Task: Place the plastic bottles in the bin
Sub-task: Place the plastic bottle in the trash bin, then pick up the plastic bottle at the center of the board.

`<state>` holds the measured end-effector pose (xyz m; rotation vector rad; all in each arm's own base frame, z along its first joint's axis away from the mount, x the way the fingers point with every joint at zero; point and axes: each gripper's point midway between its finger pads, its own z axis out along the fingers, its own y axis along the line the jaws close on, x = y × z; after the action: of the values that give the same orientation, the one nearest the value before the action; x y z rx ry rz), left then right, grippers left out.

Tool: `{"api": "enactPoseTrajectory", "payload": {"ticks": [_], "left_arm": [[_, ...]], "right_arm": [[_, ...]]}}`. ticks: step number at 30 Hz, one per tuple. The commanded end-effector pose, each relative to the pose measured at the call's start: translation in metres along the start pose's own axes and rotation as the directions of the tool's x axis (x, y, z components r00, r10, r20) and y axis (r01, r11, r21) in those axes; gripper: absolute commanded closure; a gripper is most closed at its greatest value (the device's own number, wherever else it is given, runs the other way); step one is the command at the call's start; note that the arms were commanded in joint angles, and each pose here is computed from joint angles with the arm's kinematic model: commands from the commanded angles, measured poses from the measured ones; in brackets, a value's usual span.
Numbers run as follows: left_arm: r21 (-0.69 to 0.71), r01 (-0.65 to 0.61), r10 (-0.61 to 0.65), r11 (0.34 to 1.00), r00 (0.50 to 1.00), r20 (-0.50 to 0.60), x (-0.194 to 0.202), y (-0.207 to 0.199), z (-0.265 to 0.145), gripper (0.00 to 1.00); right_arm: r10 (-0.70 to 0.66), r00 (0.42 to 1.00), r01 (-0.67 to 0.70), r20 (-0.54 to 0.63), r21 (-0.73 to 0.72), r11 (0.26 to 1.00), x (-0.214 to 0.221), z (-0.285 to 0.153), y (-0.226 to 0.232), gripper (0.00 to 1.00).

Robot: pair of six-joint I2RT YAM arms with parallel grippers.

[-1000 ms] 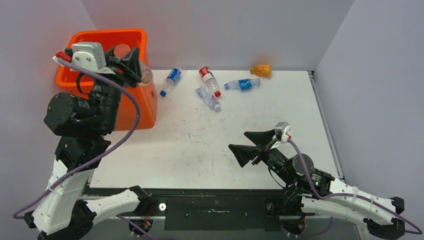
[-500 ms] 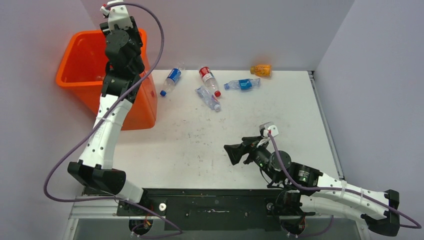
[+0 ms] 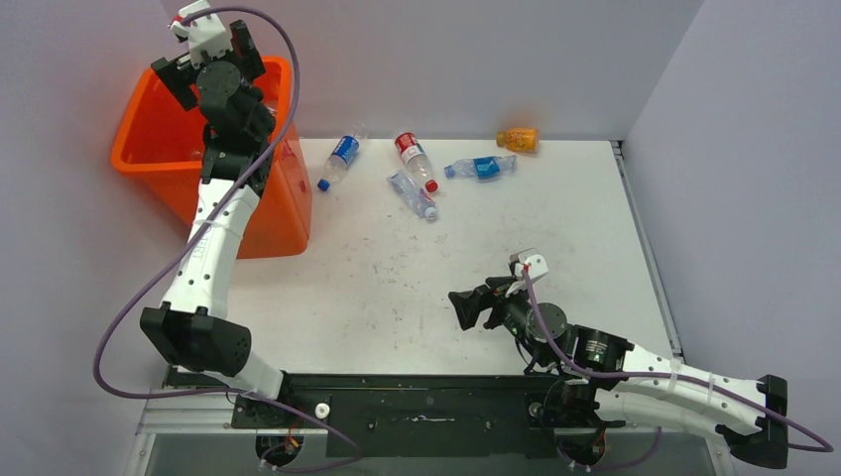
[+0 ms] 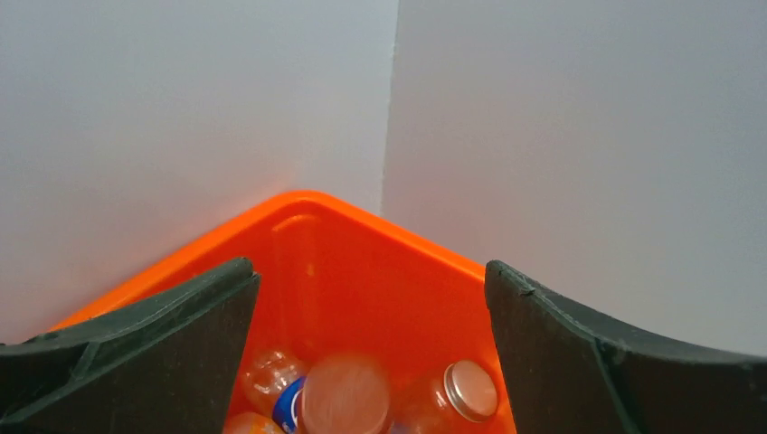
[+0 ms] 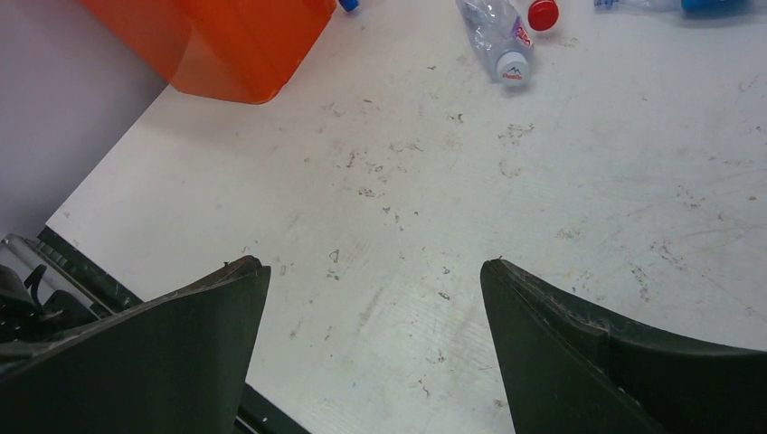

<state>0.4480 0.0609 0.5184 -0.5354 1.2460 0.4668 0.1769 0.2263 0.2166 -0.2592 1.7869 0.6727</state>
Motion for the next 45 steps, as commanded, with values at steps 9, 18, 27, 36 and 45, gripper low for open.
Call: {"api": "enactPoseTrajectory", "payload": {"ticks": [9,18,27,36,45], "left_arm": [[0.482,0.120,-0.191,0.868,0.976,0.101,-0.118,-0.083,-0.134,0.04],[0.869,0.289,0.056,0.401,0.939,-0.338,0.015,-0.102,-0.315,0.04],[0.856,0.361,0.223,0.370,0.860,-0.459,0.156,-0.028,-0.376,0.04],[0.836,0.418,0.182,0.356,0.846,-0.500,0.182,-0.013,-0.389,0.04],[0.797,0.415,0.134,0.439,0.847,-0.515,0.186,0.002,-0.376,0.04]], "right_arm": [[0.024,0.998,-0.026,0.052,0.039,0.999,-0.012,0.006,-0.002,0.10],[0.058,0.995,-0.073,0.081,0.209,0.975,-0.015,0.056,-0.013,0.10],[0.135,0.990,-0.141,0.043,0.275,0.951,-0.008,0.141,-0.076,0.10],[0.083,0.996,-0.084,0.012,0.245,0.966,0.017,0.222,-0.094,0.09],[0.069,0.996,-0.050,-0.051,0.302,0.952,0.059,0.280,-0.132,0.05]]}}
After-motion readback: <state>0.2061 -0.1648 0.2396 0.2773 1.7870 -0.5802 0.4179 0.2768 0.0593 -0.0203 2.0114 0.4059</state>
